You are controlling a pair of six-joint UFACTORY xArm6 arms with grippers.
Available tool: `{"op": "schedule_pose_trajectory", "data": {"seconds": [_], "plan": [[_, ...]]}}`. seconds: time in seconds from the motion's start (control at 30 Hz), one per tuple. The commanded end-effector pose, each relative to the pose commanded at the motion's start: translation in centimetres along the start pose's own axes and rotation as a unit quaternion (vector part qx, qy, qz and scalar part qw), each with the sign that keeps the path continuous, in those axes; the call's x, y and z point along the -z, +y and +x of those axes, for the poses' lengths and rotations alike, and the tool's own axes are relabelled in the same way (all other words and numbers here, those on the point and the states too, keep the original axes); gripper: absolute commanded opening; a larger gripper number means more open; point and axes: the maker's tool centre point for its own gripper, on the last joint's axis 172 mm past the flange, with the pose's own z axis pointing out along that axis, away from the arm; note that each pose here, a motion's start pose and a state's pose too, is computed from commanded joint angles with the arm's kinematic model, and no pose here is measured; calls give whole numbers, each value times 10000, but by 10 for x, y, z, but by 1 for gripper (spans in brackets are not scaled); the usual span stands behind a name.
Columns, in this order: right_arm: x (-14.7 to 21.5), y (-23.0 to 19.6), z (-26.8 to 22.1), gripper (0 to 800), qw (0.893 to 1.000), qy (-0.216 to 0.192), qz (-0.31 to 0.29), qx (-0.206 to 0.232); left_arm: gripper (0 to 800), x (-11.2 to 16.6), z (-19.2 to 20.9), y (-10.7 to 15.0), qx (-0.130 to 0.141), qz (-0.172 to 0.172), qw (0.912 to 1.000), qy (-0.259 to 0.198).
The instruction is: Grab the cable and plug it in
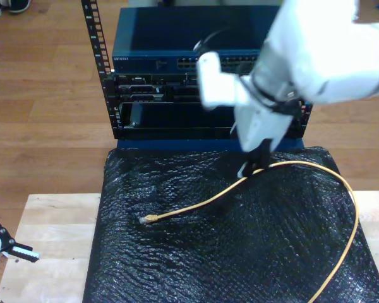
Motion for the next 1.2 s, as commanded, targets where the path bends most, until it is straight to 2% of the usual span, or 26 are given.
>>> {"op": "schedule_pose_trajectory", "data": {"seconds": [0.3,0.53,0.8,0.97,1.2], "plan": [[-44,1,37,797,9979,-590,-149,223,800,0,-3,-2,7,37,10000,-32],[-67,-1,60,797,9976,-654,-162,172,800,-1,-4,-2,41,3,10000,1],[-108,-17,95,791,9967,-700,-144,394,800,-1,-4,-2,41,3,10000,1],[-135,-20,97,786,9943,-931,-164,496,800,0,-4,-2,41,8,10000,-5],[-149,-16,96,778,9931,-1088,-270,341,800,-1,-4,-2,34,3,10000,1]]}}
